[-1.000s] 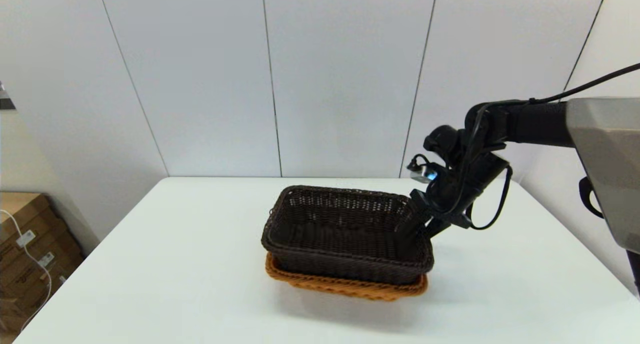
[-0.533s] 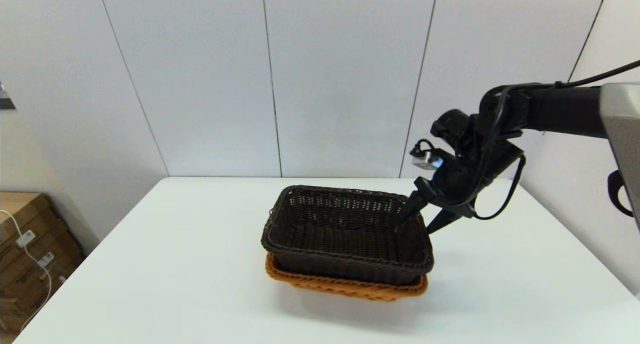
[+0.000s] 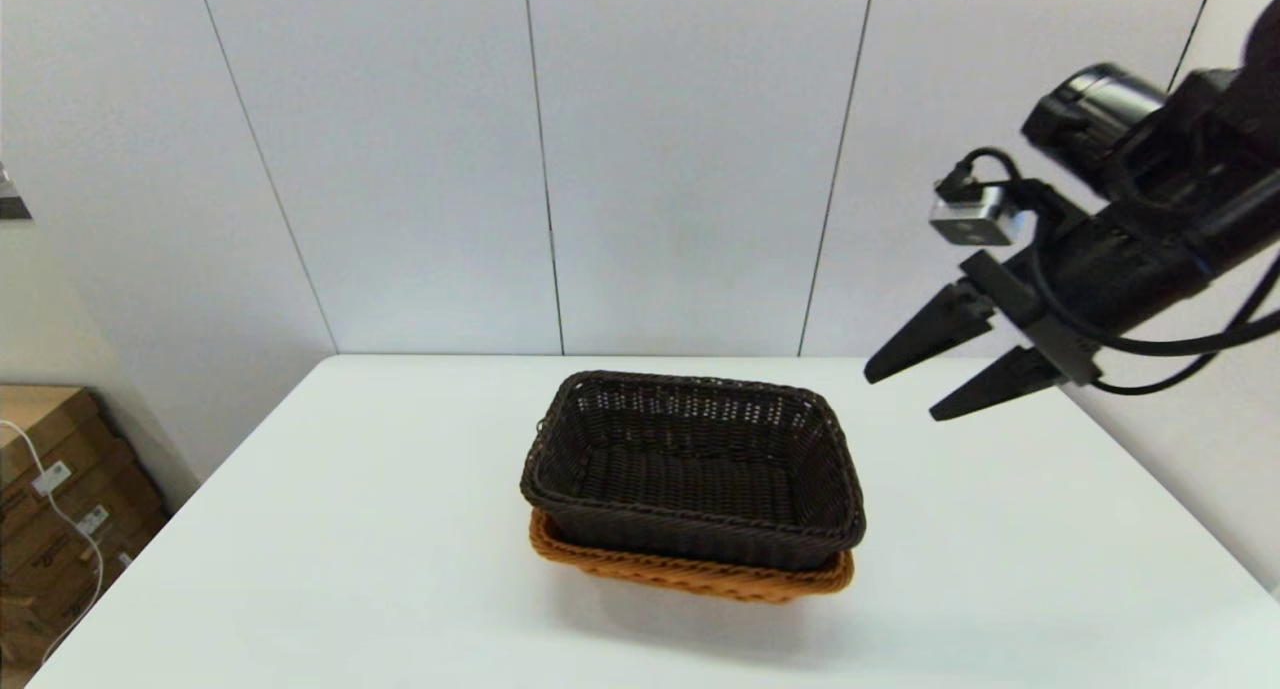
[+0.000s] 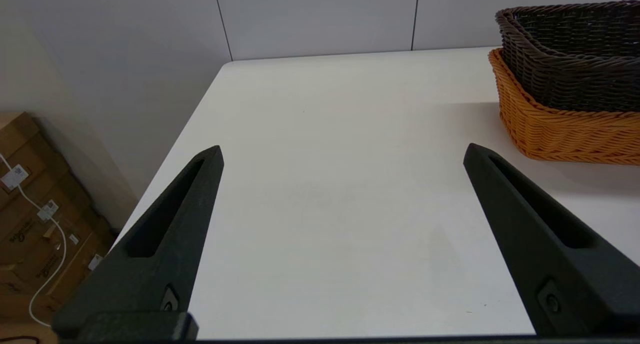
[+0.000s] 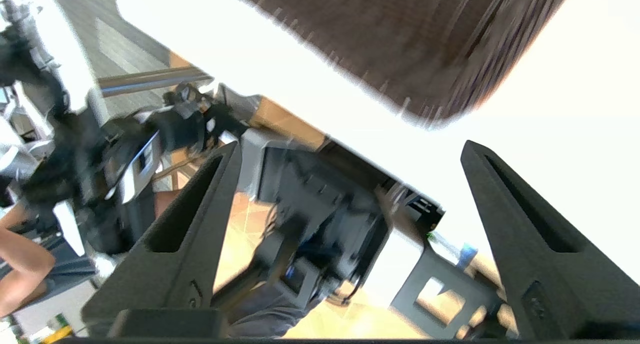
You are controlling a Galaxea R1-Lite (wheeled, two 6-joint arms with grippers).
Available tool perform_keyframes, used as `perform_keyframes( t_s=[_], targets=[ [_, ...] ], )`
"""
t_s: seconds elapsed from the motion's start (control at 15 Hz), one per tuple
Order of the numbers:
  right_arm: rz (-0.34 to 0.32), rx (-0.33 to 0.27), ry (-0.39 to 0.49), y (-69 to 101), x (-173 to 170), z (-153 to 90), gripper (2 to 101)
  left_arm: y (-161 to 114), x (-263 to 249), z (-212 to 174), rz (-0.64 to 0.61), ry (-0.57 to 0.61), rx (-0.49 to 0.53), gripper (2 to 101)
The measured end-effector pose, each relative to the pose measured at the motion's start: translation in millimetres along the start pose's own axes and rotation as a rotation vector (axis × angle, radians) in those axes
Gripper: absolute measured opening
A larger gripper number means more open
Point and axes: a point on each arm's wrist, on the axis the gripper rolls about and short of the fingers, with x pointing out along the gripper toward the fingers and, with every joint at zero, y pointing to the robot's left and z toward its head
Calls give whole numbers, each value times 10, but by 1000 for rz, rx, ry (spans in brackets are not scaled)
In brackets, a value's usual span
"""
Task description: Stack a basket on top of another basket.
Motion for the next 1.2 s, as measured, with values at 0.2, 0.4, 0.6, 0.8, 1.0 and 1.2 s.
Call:
perform_keyframes(
  t_s=[0.2,0.4,0.6,0.8,1.0,1.2],
  targets=[
    [4,-35,-78,270,-516,-529,914,0,0,3,0,-3,-1,978],
    [-35,-43,-211,398,-952,-1169,935,0,0,3,0,-3,-1,978],
    [-98,-25,-306,424,-1109,-1841,949,0,0,3,0,-3,-1,978],
    [-116,-47,-390,432,-1082,-2520,959,0,0,3,0,-3,-1,978],
    [-128,-55,-487,410,-985,-3140,965,0,0,3,0,-3,-1,978],
    [-183,-53,-582,295,-795,-3599,970,0,0,3,0,-3,-1,978]
  ],
)
